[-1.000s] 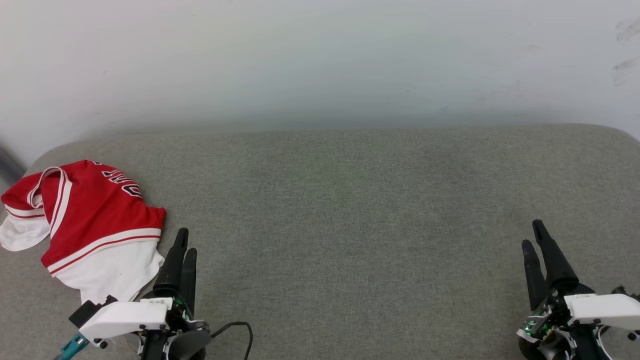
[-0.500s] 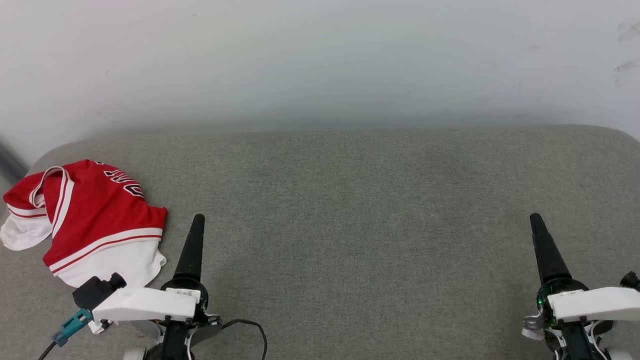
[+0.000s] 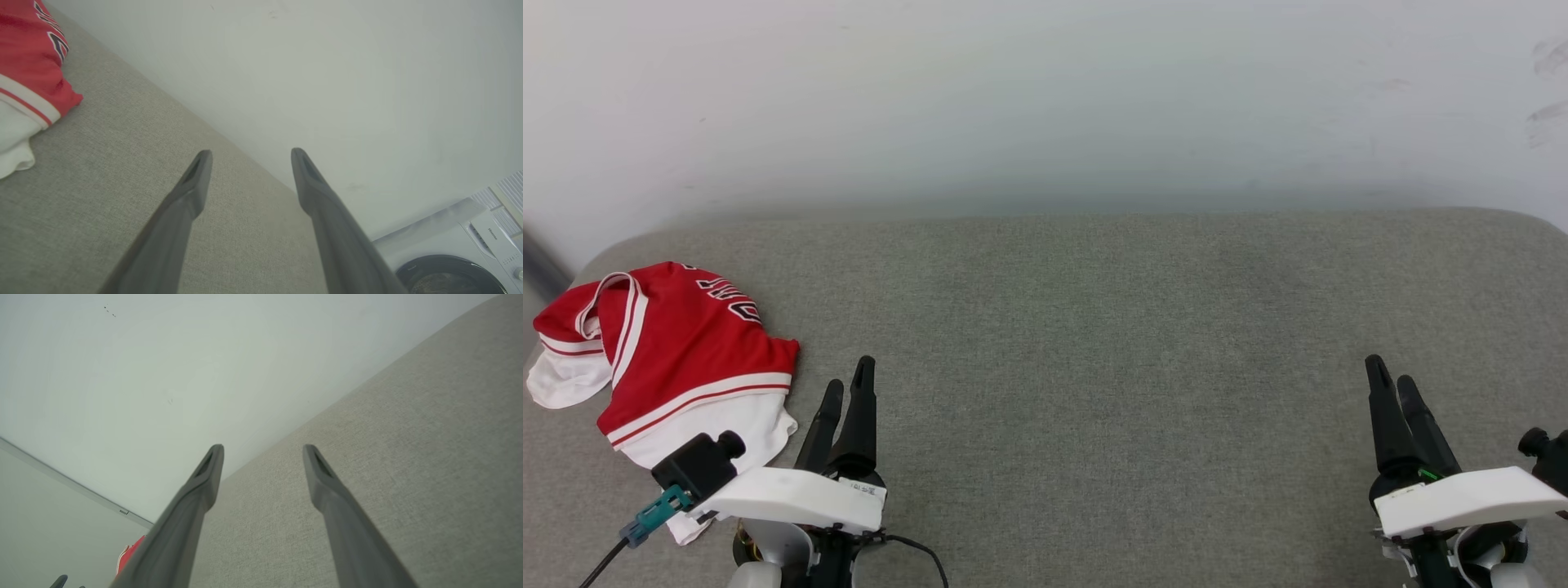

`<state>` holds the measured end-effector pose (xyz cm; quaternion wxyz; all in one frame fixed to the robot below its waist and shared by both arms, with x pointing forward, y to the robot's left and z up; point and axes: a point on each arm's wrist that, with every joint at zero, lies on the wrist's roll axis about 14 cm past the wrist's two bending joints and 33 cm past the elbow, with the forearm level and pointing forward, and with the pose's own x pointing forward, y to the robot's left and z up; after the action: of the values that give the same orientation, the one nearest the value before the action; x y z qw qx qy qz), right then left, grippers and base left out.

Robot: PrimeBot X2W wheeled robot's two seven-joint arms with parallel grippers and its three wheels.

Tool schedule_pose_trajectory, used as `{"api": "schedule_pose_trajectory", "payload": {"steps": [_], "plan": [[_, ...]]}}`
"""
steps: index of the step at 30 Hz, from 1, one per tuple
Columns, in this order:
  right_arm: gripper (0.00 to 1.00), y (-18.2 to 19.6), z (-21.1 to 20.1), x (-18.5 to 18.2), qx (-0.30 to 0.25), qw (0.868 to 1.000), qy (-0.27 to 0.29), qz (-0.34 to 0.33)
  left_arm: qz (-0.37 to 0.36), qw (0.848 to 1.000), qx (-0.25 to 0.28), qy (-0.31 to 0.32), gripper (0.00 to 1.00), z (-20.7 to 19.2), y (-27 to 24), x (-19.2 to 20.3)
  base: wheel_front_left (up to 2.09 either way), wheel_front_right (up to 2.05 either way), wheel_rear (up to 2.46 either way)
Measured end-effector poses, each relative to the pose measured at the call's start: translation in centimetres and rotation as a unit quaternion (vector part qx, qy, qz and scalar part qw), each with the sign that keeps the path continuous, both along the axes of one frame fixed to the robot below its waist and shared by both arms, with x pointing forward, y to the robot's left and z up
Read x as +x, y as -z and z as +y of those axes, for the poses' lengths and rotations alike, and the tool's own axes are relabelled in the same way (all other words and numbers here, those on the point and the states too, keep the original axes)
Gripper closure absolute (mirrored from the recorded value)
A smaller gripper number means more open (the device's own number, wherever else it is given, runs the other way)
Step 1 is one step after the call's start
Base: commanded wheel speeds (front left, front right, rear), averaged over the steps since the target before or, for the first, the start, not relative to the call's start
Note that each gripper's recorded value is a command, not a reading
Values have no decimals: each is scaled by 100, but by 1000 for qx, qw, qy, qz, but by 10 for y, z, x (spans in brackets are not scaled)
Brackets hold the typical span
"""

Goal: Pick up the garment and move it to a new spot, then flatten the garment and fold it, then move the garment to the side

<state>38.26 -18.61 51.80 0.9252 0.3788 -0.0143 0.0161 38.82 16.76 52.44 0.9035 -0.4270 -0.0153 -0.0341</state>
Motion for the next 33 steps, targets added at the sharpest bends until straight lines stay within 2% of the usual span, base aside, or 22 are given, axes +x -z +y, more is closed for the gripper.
{"api": "schedule_pose_trajectory", "payload": {"steps": [8, 17, 33], "plan": [[0, -2, 10, 0, -71, 997, -15, -5, -3, 997, 80, -5, 0, 1, 1, 0, 0, 0, 0], [0, -5, 18, 1, -143, 989, -30, -11, -9, 986, 164, -2, 0, -2, 1, 0, 0, 0, 0], [0, -7, 22, 1, -246, 968, -41, -15, -28, 962, 271, 2, 0, -8, -2, 1, 0, 0, 0]]}}
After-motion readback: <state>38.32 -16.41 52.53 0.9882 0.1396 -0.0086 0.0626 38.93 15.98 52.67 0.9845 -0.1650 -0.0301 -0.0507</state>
